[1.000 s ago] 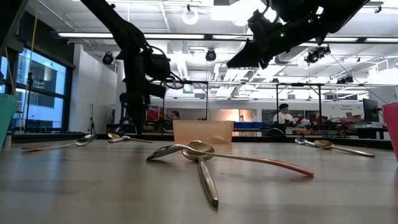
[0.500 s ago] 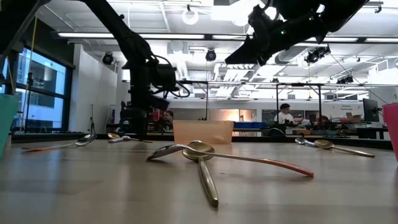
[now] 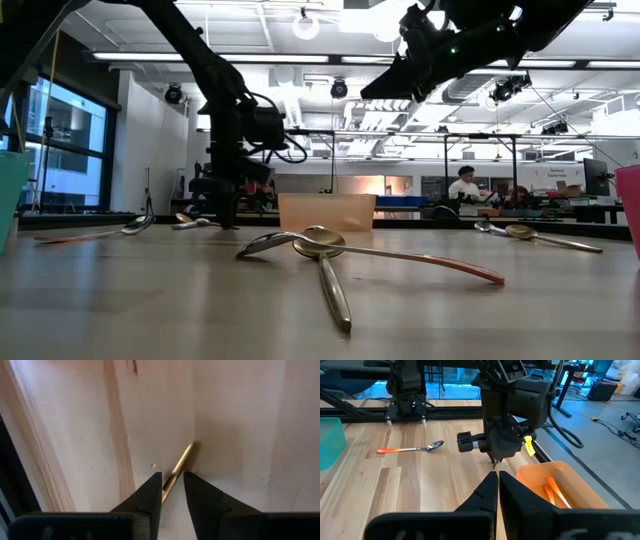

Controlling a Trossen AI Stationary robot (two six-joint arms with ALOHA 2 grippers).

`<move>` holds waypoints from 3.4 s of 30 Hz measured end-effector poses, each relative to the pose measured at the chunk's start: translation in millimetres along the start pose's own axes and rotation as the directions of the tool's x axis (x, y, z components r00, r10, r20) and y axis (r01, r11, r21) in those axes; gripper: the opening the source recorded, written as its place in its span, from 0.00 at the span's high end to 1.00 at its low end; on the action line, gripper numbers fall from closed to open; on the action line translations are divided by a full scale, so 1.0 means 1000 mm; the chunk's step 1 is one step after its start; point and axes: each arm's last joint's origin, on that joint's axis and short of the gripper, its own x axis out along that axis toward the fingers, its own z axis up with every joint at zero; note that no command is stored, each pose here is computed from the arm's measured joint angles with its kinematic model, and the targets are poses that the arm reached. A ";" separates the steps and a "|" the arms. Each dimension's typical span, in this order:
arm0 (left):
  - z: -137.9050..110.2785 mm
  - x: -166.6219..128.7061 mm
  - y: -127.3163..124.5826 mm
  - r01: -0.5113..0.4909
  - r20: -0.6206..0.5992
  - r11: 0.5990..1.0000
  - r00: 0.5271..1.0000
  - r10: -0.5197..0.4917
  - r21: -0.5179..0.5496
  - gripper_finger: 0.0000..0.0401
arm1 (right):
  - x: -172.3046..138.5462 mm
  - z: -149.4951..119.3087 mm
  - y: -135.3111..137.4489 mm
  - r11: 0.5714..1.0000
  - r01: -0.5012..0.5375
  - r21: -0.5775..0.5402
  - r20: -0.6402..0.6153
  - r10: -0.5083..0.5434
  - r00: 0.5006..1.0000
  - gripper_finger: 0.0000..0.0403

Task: Sort silverware by color (type)
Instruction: Put the golden spoon into the bin, then put the golden spoon into the green bin

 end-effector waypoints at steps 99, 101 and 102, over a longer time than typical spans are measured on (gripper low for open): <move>-0.018 -0.053 -0.038 0.075 0.012 0.936 0.997 -0.076 -0.343 0.99 | 0.000 0.004 0.000 0.997 -0.022 -0.071 0.045 0.025 0.999 1.00; -0.019 -0.070 -0.048 0.075 0.026 0.941 0.997 -0.070 -0.330 0.99 | 0.000 0.004 0.000 0.997 -0.022 -0.071 0.046 0.025 0.999 1.00; -0.018 -0.079 -0.055 0.074 0.033 0.948 0.997 -0.067 -0.310 0.99 | 0.000 0.004 0.000 0.997 -0.022 -0.071 0.046 0.025 0.999 1.00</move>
